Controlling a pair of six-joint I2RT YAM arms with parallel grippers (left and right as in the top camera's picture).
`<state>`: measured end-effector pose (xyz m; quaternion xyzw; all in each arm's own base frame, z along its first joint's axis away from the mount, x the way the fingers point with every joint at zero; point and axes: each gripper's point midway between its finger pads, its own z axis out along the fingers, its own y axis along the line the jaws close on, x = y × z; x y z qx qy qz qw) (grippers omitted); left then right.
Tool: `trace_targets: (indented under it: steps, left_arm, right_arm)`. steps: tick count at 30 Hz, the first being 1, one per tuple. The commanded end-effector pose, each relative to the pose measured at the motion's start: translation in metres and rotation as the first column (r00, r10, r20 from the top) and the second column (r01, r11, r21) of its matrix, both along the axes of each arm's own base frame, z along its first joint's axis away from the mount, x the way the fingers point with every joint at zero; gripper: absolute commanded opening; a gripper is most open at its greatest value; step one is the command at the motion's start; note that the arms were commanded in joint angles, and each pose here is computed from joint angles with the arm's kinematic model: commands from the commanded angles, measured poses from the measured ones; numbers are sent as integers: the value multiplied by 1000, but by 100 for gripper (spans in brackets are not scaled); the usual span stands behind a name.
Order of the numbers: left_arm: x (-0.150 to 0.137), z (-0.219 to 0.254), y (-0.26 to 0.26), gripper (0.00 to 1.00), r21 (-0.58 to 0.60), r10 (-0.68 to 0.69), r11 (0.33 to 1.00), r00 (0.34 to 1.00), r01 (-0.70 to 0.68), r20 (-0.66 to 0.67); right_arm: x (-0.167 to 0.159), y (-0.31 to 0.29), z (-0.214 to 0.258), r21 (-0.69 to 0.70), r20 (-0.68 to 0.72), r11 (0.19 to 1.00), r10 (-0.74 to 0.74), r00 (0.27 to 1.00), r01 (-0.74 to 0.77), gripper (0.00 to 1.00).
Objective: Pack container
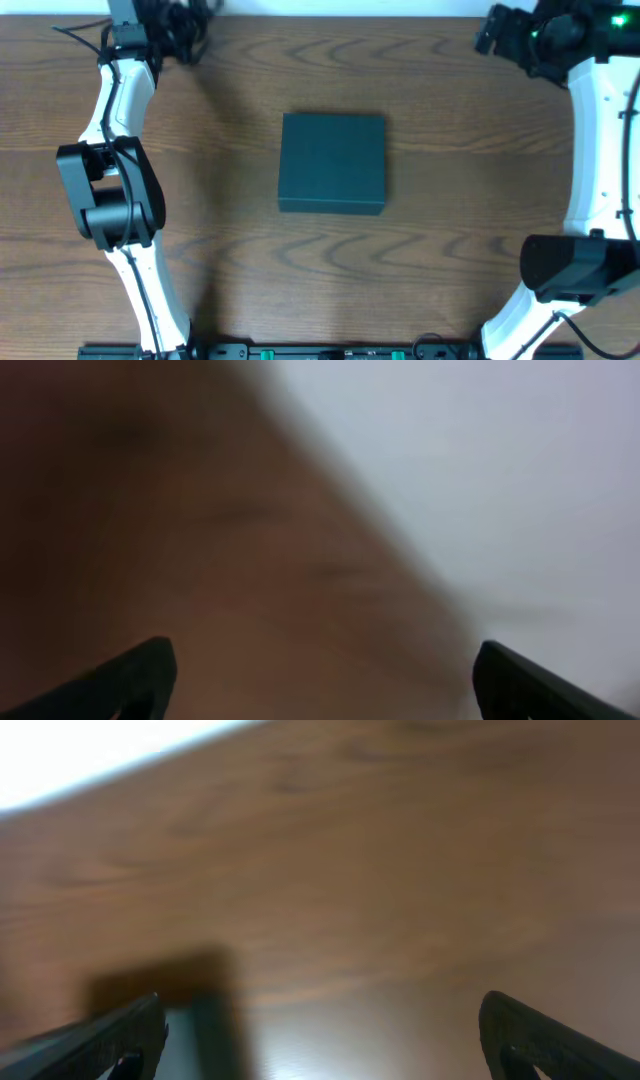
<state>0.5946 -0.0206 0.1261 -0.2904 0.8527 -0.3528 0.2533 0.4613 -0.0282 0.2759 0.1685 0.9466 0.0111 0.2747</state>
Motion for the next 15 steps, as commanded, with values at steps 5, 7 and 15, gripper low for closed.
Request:
trace_targets:
  steps: [5, 7, 15]
  left_arm:
    - [-61, 72, 71, 95, 842, -73, 522, 991, 132, -111]
    - [-84, 72, 52, 95, 824, -203, 490, 957, 283, -207]
    - [-196, 60, -15, 96, 394, -695, 533, 653, 749, -301]
  right_arm:
    - [-38, -47, 7, -346, -98, 932, -151, 984, 108, 99]
    - [-48, -47, -3, -354, -157, 931, -149, 976, 85, 98]
    - [-76, -26, -73, -262, -356, 965, -107, 928, 11, 99]
